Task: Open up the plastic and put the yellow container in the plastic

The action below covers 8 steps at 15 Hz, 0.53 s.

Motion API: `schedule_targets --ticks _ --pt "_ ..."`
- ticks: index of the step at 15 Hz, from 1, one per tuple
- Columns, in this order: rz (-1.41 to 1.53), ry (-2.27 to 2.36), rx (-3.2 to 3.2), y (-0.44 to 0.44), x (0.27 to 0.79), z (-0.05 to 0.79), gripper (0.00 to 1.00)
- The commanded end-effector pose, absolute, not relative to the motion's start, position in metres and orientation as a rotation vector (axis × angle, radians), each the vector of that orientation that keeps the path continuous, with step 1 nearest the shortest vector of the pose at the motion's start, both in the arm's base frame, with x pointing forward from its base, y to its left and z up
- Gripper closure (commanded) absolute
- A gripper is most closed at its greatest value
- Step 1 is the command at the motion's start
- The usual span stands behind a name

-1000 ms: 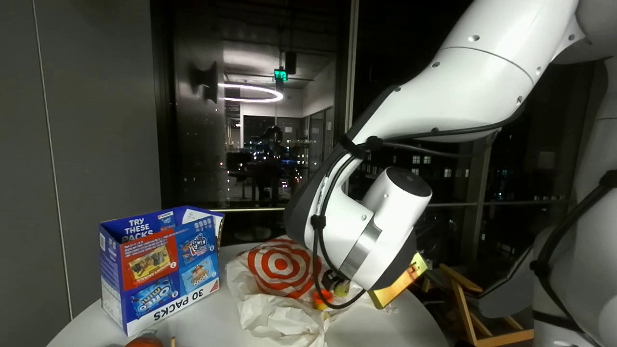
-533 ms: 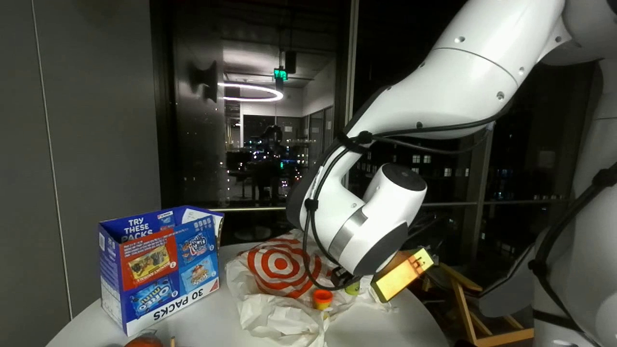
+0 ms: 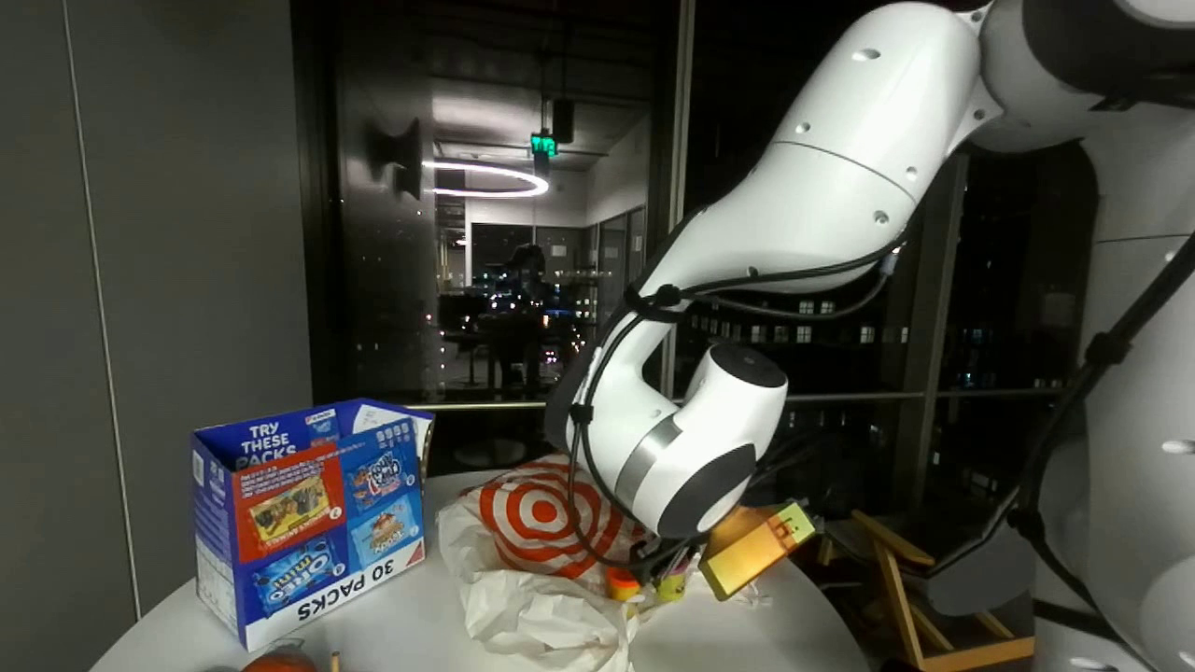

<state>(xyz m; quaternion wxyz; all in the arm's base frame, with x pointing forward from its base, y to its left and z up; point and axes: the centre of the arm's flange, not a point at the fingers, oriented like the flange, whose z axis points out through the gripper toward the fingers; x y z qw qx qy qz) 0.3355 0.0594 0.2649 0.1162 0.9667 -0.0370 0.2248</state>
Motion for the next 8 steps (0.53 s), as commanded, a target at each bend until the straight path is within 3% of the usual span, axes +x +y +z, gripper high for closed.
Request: schedule_targets --ticks 1,8 --pt "0.664 -0.081 2.811 0.062 0.355 0.253 0.75" --pt "0.646 -0.05 2.793 0.066 0.357 0.239 0.75"
